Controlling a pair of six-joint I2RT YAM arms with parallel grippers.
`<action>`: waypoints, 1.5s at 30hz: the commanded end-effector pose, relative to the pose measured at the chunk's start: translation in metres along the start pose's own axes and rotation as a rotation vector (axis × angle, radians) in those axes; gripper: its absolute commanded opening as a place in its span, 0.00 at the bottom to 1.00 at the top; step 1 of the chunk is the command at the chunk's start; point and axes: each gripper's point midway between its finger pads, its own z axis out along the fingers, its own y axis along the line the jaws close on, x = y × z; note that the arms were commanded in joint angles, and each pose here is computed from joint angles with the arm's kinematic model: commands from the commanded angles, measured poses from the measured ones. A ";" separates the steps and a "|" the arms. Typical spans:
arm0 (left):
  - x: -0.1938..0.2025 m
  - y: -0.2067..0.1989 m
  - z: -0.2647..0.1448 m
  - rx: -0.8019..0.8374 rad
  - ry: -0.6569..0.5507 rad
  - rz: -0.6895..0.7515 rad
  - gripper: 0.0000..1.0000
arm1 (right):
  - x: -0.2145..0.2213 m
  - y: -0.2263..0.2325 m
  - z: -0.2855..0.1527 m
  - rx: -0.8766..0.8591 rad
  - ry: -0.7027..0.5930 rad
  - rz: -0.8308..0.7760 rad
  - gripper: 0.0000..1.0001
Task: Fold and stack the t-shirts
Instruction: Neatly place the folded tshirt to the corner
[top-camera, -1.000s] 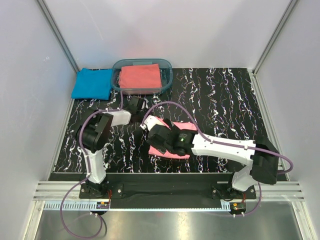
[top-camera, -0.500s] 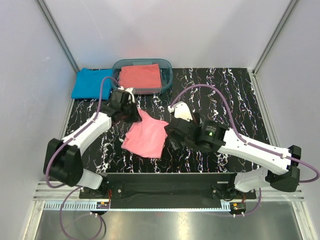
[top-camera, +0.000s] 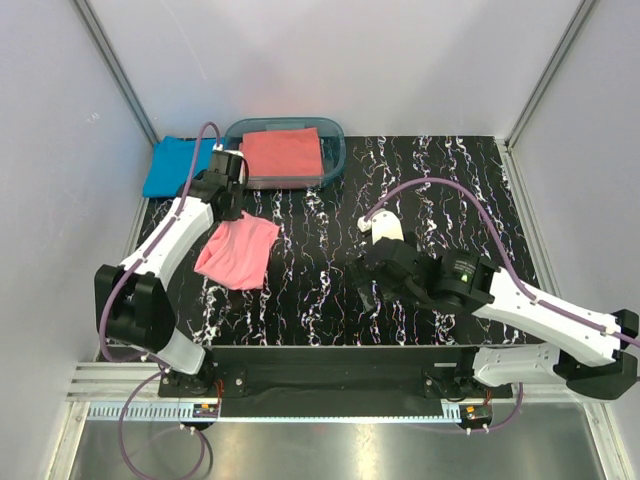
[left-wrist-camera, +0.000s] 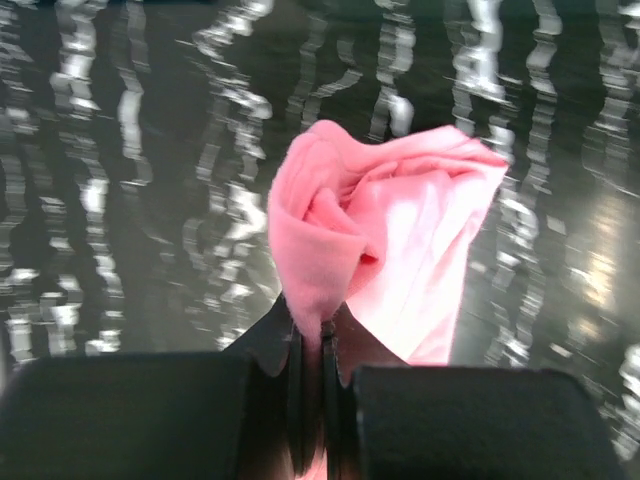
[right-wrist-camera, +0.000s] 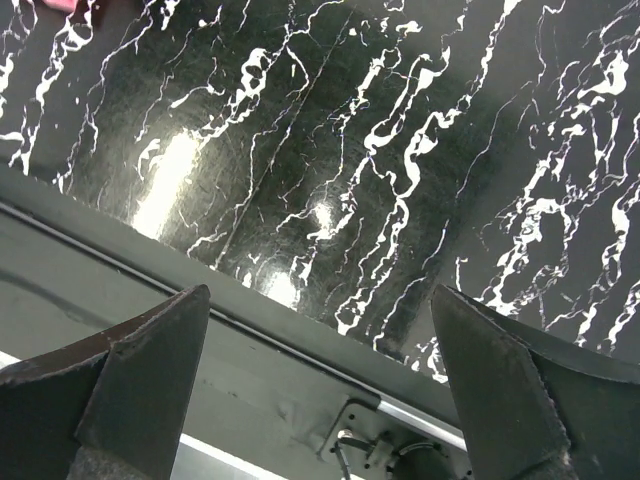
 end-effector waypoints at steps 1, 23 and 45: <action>-0.022 0.038 -0.005 -0.184 -0.033 0.090 0.00 | -0.003 -0.005 -0.010 -0.031 -0.023 -0.041 1.00; -0.143 0.088 -0.004 -0.407 -0.256 0.337 0.00 | -0.009 -0.038 -0.017 0.030 -0.089 -0.127 1.00; -0.223 0.095 0.021 -0.202 -0.422 0.301 0.00 | -0.012 -0.053 0.004 0.102 -0.059 -0.112 1.00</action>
